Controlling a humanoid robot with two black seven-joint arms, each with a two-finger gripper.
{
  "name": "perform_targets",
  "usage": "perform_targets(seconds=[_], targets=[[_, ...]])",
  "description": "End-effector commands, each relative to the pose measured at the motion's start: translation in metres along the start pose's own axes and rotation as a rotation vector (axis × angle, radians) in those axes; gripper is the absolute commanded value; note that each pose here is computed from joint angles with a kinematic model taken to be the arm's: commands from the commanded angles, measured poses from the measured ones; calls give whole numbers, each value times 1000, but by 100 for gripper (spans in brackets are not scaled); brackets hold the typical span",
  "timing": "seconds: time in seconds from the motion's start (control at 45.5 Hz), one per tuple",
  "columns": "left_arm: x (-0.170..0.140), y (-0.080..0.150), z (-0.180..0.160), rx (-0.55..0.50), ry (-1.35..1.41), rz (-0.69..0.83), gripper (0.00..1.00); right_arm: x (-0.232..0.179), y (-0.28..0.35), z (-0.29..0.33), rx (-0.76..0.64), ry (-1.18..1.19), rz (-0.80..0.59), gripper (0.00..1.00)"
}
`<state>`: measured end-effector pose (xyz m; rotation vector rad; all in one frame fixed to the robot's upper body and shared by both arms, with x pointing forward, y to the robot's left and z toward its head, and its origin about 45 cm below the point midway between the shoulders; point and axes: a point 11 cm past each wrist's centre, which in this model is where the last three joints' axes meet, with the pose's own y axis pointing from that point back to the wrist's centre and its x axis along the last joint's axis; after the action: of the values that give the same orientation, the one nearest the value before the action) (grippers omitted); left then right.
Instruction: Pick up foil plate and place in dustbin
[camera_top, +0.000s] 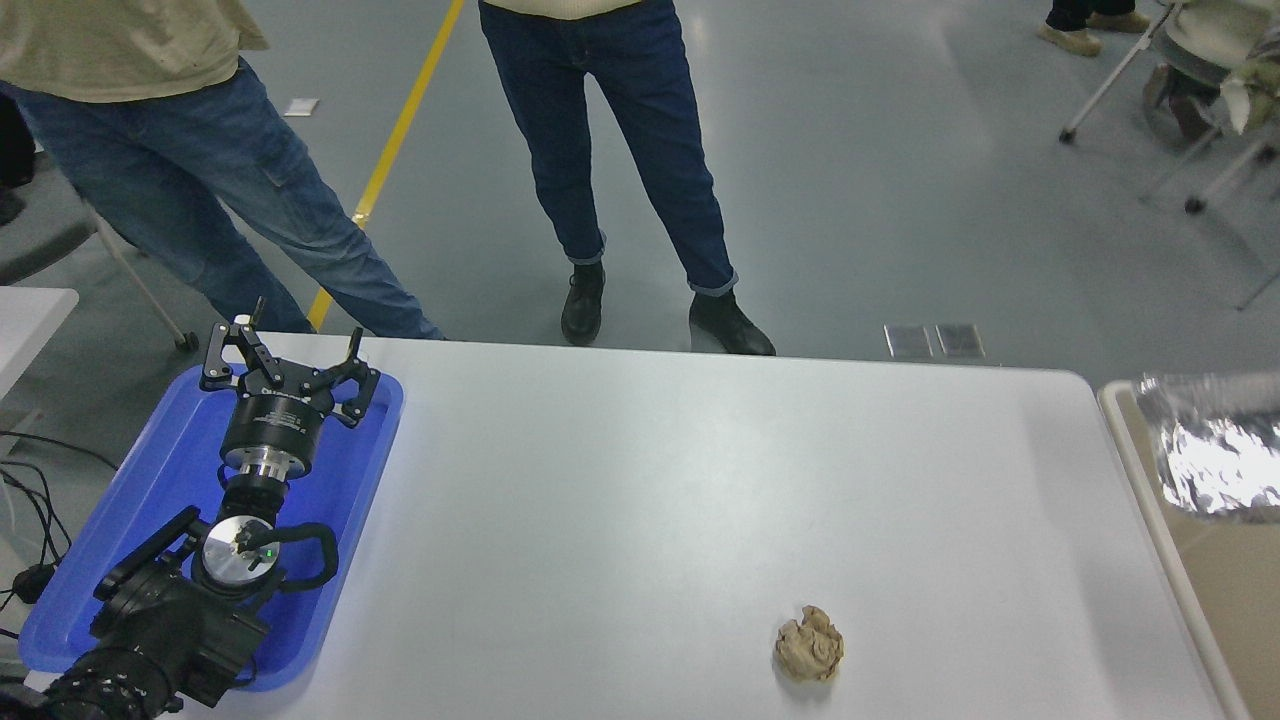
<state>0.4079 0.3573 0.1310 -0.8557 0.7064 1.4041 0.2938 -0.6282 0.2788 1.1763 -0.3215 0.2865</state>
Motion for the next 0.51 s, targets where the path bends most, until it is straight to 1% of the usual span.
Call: perform_targets(seconds=[0.0,0.132,0.242,0.484], targets=[[0,0,0,0,0,0,100,-39,-46,20,-102,40,80,0],[0,0,0,0,0,0,100,-49,-66,15,-138,84,118,0],[0,0,0,0,0,0,100,-64,-76,15,-162,112,112,0],[0,0,0,0,0,0,100,-79,-89,10,-192,188,115,0]])
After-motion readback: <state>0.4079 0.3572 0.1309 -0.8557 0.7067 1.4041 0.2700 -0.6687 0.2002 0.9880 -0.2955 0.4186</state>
